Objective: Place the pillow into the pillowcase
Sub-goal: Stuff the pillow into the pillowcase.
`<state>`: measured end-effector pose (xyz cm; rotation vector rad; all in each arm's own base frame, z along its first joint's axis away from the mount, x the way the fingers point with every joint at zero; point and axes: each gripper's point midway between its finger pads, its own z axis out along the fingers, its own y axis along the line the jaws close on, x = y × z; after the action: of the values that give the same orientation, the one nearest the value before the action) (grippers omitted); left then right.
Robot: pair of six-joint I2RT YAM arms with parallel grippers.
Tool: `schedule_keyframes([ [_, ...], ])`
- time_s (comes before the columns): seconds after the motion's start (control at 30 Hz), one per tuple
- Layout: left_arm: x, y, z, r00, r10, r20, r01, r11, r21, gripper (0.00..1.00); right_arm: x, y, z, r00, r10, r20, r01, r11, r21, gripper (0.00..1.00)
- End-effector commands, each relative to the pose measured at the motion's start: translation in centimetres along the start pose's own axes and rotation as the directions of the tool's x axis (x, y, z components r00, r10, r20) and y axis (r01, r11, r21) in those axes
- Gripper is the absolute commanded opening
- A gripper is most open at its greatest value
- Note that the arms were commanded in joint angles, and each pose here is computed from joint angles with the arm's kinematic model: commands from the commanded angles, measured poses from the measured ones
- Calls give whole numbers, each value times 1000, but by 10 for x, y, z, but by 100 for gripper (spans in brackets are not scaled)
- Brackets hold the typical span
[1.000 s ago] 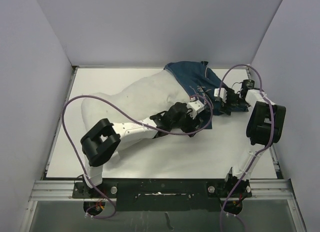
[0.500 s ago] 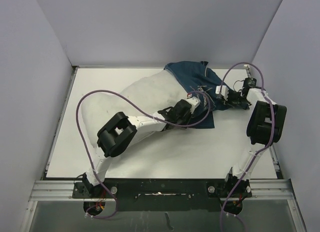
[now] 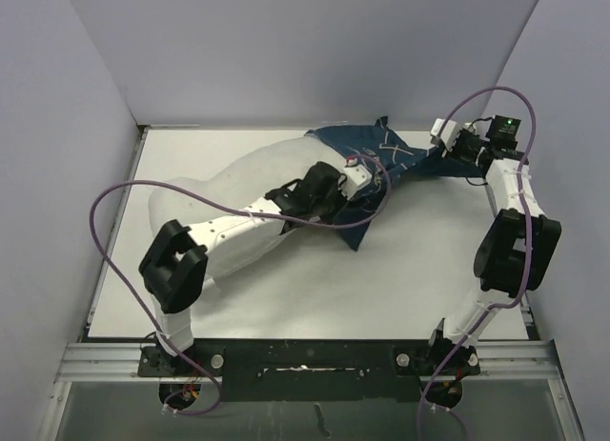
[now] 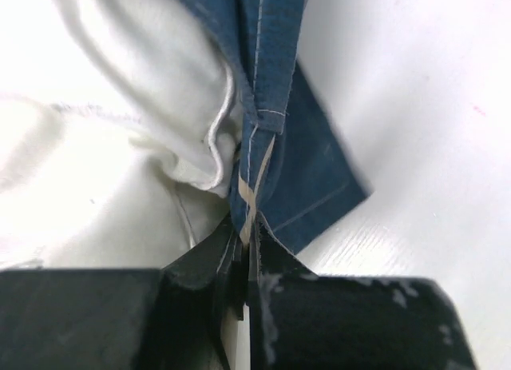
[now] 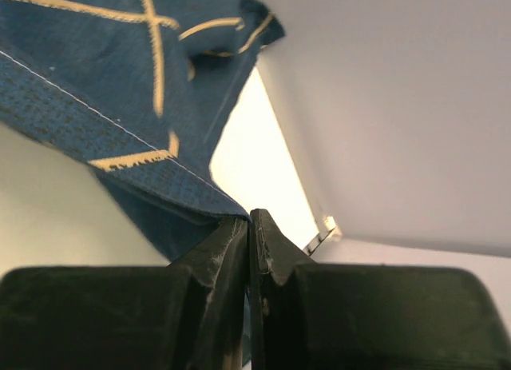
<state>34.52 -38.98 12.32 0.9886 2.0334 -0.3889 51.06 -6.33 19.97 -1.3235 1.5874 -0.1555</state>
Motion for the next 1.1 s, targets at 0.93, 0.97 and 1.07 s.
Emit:
schedule_keyframes([
  [0.93,-69,69,-174,704,705,-86,-708,705,-23,0,-181,-110,-114,902,-293,316,68,822,566,3],
  [0.97,-65,60,-176,704,708,-57,-708,706,23,0,-163,-108,-112,922,-257,289,61,834,549,3],
  [1.07,-42,34,-179,731,682,0,-673,721,162,0,-101,-77,-96,974,-120,191,23,894,447,3],
])
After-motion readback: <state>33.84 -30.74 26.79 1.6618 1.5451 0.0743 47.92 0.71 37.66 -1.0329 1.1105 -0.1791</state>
